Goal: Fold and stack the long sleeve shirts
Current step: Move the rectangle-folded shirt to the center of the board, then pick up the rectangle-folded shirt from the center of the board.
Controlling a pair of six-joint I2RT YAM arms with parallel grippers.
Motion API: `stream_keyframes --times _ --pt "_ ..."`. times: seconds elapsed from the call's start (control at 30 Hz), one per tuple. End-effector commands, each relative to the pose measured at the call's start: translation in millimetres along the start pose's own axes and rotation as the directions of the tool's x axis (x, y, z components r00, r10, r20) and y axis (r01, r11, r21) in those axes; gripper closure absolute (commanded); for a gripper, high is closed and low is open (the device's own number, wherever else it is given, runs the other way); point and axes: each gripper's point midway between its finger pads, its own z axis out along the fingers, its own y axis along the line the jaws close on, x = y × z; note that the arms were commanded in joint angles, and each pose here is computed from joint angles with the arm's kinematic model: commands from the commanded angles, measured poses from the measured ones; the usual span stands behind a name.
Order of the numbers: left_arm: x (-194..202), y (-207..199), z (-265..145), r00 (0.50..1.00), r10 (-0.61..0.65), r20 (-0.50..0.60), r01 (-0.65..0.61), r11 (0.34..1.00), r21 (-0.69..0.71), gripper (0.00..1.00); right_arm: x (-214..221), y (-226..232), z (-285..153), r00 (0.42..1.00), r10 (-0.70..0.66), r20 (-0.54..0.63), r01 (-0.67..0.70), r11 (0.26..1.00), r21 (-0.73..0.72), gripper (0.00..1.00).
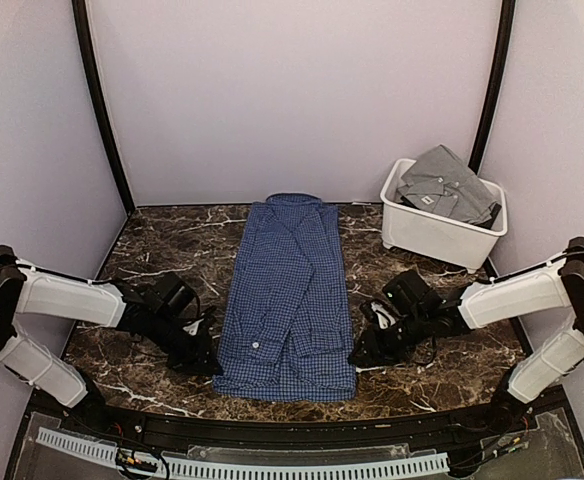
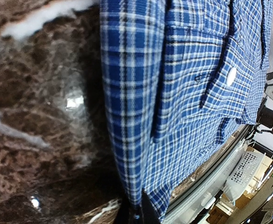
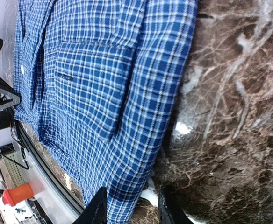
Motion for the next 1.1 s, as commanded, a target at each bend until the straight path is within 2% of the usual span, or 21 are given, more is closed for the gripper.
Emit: stream_keyframes --times 0.0,0.07,0.23,0.27,0.33,0.4,0.5,0.6,0.67,1.07 --pt "10 -10 2 1.0 0.009 -0.018 -0.008 1.0 0.029 0.98 10 8 0 1.0 -0.01 -0.019 0.009 0.999 -0.042 0.71" --pt "15 -13 5 0.999 0.016 -0.032 -0.015 0.999 0.03 1.0 15 3 -1 1.0 -0.004 -0.028 0.003 1.0 -0.029 0.77" --pt "22 -13 5 0.998 0.036 -0.05 -0.036 0.999 0.009 1.0 20 -2 -8 1.0 -0.003 -0.03 0.003 1.0 -0.004 0.99" --pt "20 -13 4 0.998 0.053 -0.043 -0.053 0.999 -0.002 0.94 19 -4 -9 1.0 -0.006 -0.02 0.006 1.0 0.01 1.0" --pt "15 -9 0 0.997 0.07 -0.02 -0.071 0.996 -0.051 0.81 17 -6 -13 1.0 -0.012 -0.001 0.012 1.0 0.028 0.95" --pt "6 -7 -6 0.995 0.096 0.022 -0.093 0.991 -0.095 0.69 10 -5 -14 1.0 -0.017 0.025 0.016 0.999 0.031 0.84" --pt "-10 -13 -11 0.992 0.11 0.064 -0.104 0.99 -0.091 0.6 -3 -3 -15 0.998 -0.007 0.069 0.006 1.0 0.009 0.73" --pt "-23 -16 -11 0.99 0.113 0.08 -0.109 0.992 -0.06 0.59 -13 -2 -13 0.995 0.017 0.096 -0.014 0.999 -0.036 0.62" --pt "-29 -16 -11 0.991 0.104 0.083 -0.101 0.994 -0.034 0.58 -19 -1 -9 0.993 0.033 0.112 -0.025 0.997 -0.066 0.6" --pt "-38 -5 7 0.998 0.063 0.019 -0.064 0.997 0.035 0.64 -26 -11 7 0.986 0.112 0.126 -0.096 0.987 -0.127 0.59"
